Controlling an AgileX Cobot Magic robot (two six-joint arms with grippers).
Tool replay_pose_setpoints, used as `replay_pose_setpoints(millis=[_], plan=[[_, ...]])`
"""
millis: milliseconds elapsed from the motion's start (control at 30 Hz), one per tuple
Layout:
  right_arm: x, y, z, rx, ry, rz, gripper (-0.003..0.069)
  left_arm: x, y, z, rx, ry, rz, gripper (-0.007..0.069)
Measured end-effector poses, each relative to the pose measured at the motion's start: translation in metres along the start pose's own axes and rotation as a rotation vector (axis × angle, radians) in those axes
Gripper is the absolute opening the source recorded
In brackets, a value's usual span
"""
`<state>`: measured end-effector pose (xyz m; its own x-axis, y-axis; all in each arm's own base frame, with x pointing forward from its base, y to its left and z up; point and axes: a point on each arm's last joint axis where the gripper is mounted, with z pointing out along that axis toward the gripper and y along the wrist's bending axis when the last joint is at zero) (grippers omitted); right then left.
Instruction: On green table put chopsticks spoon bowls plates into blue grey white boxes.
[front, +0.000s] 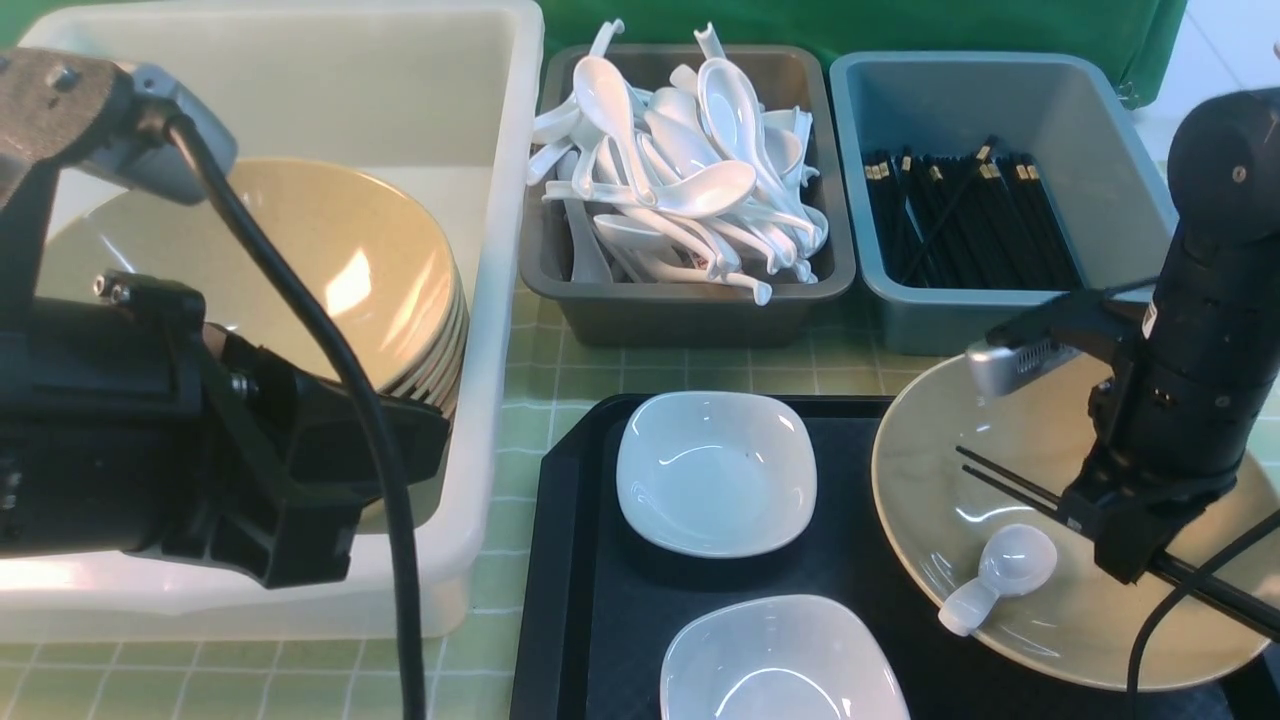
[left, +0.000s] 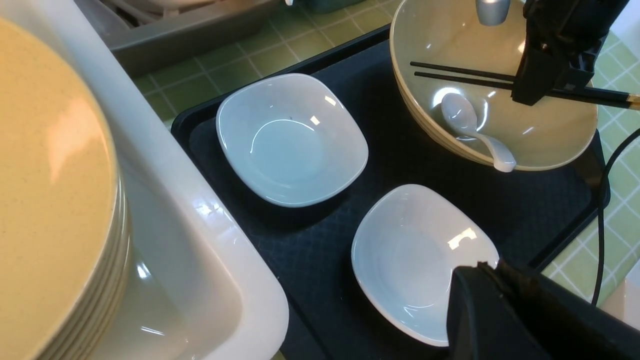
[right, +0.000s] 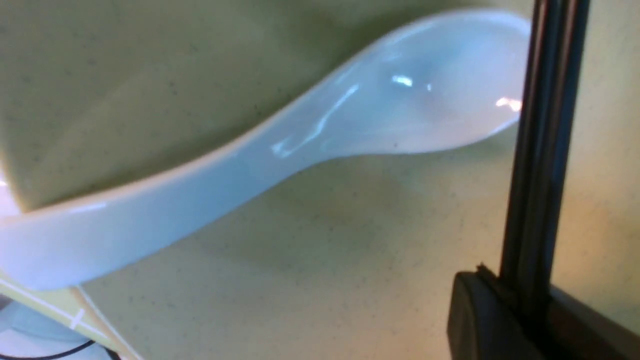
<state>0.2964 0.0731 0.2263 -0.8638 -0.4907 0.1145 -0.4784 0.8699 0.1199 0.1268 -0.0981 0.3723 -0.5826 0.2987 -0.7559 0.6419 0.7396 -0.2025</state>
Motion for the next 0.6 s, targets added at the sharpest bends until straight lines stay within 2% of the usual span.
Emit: replay_pose_setpoints(millis=[267,433,600], plan=[[-0.005,-0.012,-0.017,-0.107,-0.110,0.054,0.0063,0.000,0.000,0.000,-0.001,-0.005,0.000,0.0000],[-0.004,-0.024,-0.024,-0.253,-0.200,0.115,0.0063,-0.001,0.000,0.000,0.000,-0.010,0.007,0.0000],[-0.003,-0.030,-0.027,-0.291,-0.233,0.151,0.0063,-0.002,0.000,0.001,-0.002,-0.021,0.012,0.0000]])
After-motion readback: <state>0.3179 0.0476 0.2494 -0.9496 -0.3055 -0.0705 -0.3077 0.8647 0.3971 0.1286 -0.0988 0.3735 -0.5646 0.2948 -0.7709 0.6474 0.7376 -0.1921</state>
